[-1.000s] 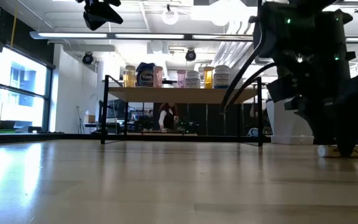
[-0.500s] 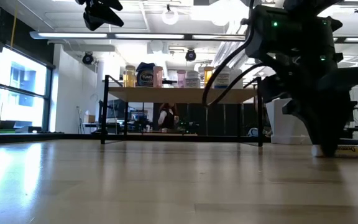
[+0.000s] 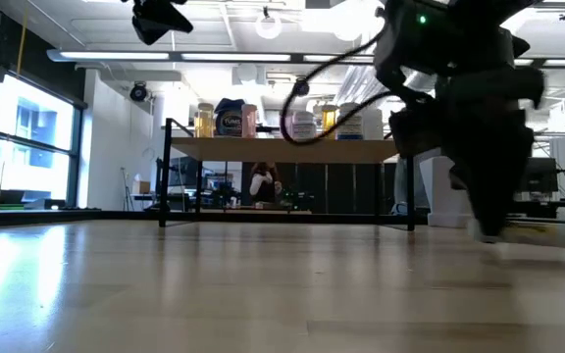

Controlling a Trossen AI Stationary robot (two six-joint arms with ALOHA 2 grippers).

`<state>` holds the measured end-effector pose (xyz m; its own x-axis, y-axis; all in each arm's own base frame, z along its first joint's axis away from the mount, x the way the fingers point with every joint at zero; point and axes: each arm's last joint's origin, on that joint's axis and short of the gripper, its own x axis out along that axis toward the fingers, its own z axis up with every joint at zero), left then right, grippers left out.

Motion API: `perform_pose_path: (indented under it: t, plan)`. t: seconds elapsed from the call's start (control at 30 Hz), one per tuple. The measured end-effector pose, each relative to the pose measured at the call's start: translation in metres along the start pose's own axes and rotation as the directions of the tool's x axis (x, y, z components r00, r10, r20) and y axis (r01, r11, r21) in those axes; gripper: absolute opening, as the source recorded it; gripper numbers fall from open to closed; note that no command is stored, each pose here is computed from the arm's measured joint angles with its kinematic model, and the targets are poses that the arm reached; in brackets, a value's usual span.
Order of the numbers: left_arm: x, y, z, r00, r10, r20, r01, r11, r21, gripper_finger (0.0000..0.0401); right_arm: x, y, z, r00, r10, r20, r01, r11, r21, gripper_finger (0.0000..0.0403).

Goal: Pick and place medicine bottles onto shelf by color
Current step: Put the white yellow pill bottle on the shelf

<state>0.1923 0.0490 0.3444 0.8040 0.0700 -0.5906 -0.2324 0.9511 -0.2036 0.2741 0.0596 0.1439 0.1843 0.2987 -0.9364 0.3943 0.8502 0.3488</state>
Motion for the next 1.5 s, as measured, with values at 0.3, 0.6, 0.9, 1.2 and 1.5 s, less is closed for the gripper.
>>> perform_pose_path:
  t: [0.3,0.6,0.9,1.2,1.5]
  plan:
    - [-0.012,0.005,0.000,1.000,-0.007,0.030,0.006,0.998,0.061,0.0200,-0.009,0.029,0.021,0.933,0.203,0.298,-0.243,0.964,0.104,0.0050]
    - [-0.013,0.007,0.000,0.999,-0.017,0.036,0.011,0.990,0.137,0.0200,-0.053,0.069,0.050,0.726,0.183,0.663,-0.302,0.951,0.068,0.0051]
    - [-0.012,0.007,0.000,0.999,-0.020,0.033,0.015,0.986,0.165,0.0200,-0.094,0.091,0.068,0.554,0.105,0.826,-0.223,0.974,0.026,0.0052]
    - [-0.012,0.005,0.003,0.996,-0.077,0.055,0.073,0.995,0.070,0.0200,-0.135,0.102,0.084,0.406,0.052,0.912,-0.170,0.985,0.020,0.0052]
    - [-0.013,0.004,0.016,0.979,-0.093,0.183,0.097,0.995,-0.012,0.0200,-0.185,0.108,0.100,0.271,0.051,0.961,-0.096,0.995,-0.025,0.0052]
